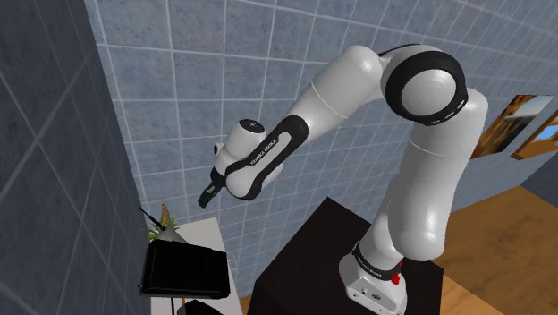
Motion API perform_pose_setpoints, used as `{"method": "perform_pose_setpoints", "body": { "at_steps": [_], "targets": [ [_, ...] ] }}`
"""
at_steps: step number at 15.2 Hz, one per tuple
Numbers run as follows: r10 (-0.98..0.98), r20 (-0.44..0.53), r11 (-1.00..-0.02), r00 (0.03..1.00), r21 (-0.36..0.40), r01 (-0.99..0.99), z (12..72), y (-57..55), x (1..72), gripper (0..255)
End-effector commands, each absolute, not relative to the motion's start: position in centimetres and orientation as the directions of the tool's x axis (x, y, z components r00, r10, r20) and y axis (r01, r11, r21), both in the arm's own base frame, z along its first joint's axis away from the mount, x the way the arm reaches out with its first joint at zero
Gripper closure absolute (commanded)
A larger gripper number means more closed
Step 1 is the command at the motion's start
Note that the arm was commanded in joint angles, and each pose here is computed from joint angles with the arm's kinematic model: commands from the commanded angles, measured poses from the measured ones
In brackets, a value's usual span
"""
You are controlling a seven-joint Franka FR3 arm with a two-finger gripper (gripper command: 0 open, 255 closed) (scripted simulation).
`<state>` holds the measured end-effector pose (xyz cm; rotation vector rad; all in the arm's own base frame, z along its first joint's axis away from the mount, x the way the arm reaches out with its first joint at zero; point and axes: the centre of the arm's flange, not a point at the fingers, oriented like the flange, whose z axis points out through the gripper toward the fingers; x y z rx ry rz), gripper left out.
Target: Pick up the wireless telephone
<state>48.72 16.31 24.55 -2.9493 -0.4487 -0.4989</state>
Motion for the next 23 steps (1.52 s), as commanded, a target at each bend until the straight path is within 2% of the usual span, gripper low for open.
{"method": "perform_pose_setpoints", "body": {
  "at_steps": [1, 14, 23],
  "targets": [
    [0.284, 0.356, -0.942, 0.89, -0.071, 0.329, 22.6, 18.1, 49.9, 0],
    [0.375, 0.461, -0.88, 0.804, -0.097, 0.465, 11.9, 28.2, 56.0, 0],
    [0.375, 0.461, -0.88, 0.804, -0.097, 0.465, 7.9, 28.2, 56.0, 0]
  ]
}}
